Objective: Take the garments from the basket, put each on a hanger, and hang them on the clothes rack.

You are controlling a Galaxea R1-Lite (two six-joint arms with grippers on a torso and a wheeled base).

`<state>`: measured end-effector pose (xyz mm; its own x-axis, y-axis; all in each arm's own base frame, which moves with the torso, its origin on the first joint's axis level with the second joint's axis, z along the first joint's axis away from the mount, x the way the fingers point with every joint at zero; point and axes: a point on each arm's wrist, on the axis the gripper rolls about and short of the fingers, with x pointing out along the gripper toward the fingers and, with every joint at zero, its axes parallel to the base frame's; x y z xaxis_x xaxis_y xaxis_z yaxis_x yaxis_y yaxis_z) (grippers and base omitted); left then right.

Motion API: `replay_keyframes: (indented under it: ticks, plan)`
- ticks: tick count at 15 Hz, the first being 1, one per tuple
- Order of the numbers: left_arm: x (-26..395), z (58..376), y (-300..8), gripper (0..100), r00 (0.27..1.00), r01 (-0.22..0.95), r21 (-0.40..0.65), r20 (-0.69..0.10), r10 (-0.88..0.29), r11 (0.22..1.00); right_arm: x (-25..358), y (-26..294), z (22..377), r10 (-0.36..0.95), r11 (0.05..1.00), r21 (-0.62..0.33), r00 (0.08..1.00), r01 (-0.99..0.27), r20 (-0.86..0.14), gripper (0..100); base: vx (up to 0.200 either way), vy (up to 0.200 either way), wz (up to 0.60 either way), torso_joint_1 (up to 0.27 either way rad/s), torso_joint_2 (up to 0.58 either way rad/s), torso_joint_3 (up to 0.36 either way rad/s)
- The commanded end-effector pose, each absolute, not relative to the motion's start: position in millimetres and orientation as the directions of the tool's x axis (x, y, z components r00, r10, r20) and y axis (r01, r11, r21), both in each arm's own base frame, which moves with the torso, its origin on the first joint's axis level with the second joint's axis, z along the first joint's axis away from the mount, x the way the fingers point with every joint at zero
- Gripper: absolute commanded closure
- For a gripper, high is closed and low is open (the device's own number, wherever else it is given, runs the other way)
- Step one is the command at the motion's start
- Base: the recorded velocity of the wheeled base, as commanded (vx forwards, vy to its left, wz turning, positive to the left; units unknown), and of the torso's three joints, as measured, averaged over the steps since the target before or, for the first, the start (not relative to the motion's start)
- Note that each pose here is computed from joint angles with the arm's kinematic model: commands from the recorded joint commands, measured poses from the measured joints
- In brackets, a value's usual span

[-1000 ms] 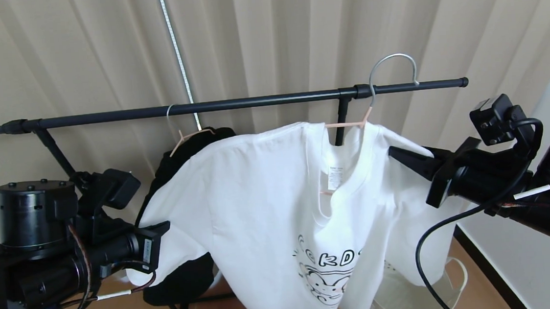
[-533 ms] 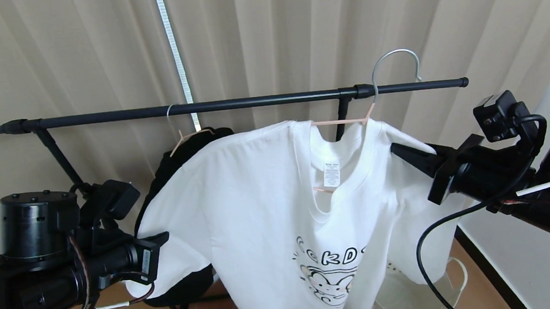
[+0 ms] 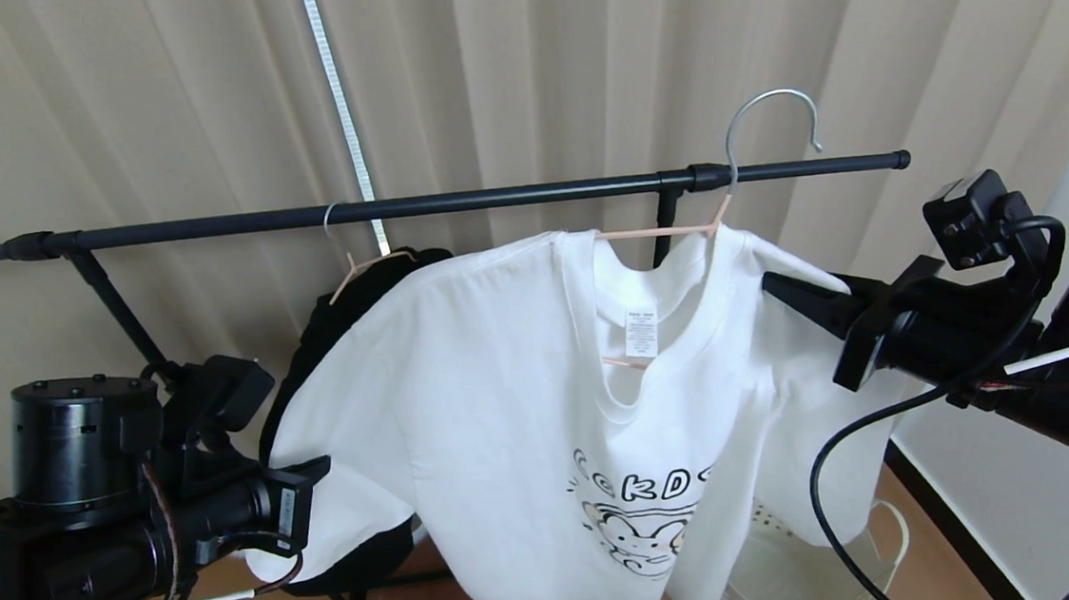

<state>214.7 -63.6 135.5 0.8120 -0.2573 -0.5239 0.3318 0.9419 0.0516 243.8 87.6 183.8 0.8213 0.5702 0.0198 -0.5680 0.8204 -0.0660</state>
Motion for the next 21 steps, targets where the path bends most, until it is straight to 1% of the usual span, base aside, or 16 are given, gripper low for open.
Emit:
replay_keyframes:
  ticks: [1,5,6,9,11,12,15,17,19,21]
  plan:
    - [214.4,133.5,-63.3,100,0.808,0.329,0.048,-0.531,-0.255,0.943,243.9,87.7,184.0,0.571,0.82,-0.066,0.821,-0.568,0.021,100,0.0,0.0,0.0,0.0,0.0,0.0]
    - [214.1,133.9,-63.6,100,0.809,0.329,0.047,-0.53,-0.256,0.943,243.7,87.6,182.5,0.571,0.82,-0.064,0.821,-0.569,0.015,100,0.0,0.0,0.0,0.0,0.0,0.0]
    - [213.2,133.1,-63.3,0,0.807,0.331,0.046,-0.532,-0.257,0.943,243.7,87.6,182.5,0.571,0.82,-0.064,0.821,-0.569,0.015,100,0.0,0.0,0.0,0.0,0.0,0.0]
    - [211.5,134.4,-62.9,0,0.809,0.334,0.046,-0.527,-0.261,0.942,244.1,87.8,180.5,0.571,0.82,-0.062,0.821,-0.569,0.007,100,0.0,0.0,0.0,0.0,0.0,0.0]
    - [208.5,139.6,-62.2,0,0.819,0.339,0.043,-0.506,-0.272,0.94,244.5,87.9,179.3,0.571,0.82,-0.061,0.821,-0.57,0.003,100,0.0,0.0,0.0,0.0,0.0,0.0]
    - [205.1,147.0,-61.4,0,0.828,0.353,0.034,-0.476,-0.296,0.935,244.5,87.9,179.5,0.571,0.82,-0.061,0.821,-0.569,0.004,100,0.0,0.0,0.0,0.0,0.0,0.0]
    - [198.1,176.3,-53.0,0,0.825,0.458,-0.024,-0.361,-0.435,0.889,243.9,86.4,178.9,0.594,0.803,-0.059,0.804,-0.593,0.003,100,0.0,0.0,0.0,0.0,0.0,0.0]
    - [199.1,192.9,-54.4,0,0.828,0.469,-0.019,-0.337,-0.448,0.883,244.1,85.3,177.0,0.607,0.793,-0.057,0.795,-0.606,-0.004,100,0.0,0.0,0.0,0.0,0.0,0.0]
    - [202.6,216.9,-58.6,0,0.82,0.496,-0.018,-0.317,-0.475,0.868,246.1,86.0,174.0,0.608,0.792,-0.053,0.794,-0.608,-0.014,100,0.0,0.0,0.0,0.0,0.0,0.0]
    - [204.3,232.4,-62.9,0,0.788,0.535,-0.035,-0.339,-0.513,0.844,247.1,86.3,172.3,0.608,0.792,-0.049,0.794,-0.608,-0.02,100,0.0,0.0,0.0,0.0,0.0,0.0]
